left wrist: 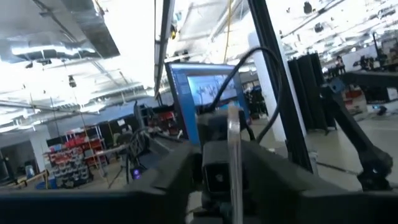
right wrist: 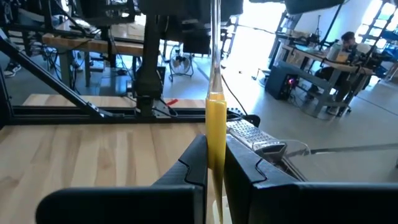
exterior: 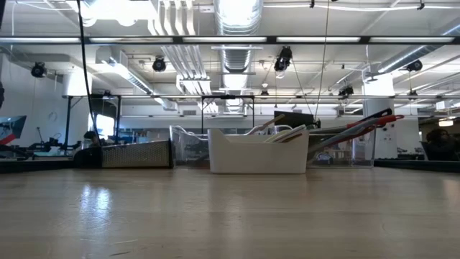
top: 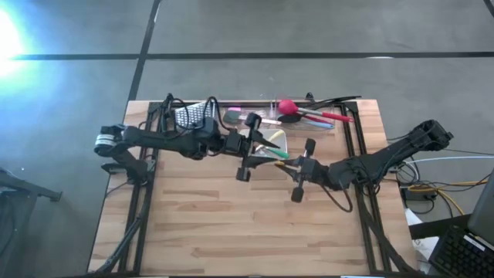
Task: Pick & Place Kitchen Items
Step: Put the yellow spatula into the left transparent bin
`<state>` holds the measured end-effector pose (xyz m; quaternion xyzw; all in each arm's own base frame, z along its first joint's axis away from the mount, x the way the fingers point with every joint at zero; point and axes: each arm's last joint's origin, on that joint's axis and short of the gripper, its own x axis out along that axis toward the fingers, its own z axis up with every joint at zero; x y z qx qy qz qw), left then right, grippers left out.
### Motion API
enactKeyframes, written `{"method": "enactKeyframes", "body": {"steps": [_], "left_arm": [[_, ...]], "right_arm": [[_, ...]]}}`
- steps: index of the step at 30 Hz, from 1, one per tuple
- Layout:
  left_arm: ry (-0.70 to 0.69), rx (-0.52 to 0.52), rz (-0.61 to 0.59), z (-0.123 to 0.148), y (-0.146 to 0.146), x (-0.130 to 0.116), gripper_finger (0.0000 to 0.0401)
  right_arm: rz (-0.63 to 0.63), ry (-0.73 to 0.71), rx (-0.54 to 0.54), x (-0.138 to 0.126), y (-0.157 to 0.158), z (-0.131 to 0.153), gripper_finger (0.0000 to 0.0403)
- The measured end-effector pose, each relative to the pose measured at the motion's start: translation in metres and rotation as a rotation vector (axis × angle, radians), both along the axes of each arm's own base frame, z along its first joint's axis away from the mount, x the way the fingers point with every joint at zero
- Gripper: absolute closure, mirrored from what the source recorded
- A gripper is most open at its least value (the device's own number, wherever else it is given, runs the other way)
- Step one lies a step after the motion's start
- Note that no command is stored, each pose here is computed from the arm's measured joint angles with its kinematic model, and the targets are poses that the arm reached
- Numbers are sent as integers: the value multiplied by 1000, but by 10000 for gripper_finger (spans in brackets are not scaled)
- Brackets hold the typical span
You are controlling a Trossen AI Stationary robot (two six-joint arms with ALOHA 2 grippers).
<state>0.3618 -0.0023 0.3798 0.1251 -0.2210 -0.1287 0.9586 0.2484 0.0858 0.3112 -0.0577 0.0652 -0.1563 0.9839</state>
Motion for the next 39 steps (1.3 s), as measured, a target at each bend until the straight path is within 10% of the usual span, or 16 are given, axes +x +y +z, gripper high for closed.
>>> {"method": "enactKeyframes", "body": {"steps": [6, 20, 39], "left_arm": [[54, 41, 9, -5, -1, 1, 386], [251, 91, 74, 10, 1, -25, 394], [632, 233, 307, 45, 43, -41, 394]], "right_arm": [[-1, 11, -7, 0, 0, -1, 385], [-1, 4, 37, -1, 0, -1, 383], [-26, 73, 150, -29, -10, 3, 213]]}}
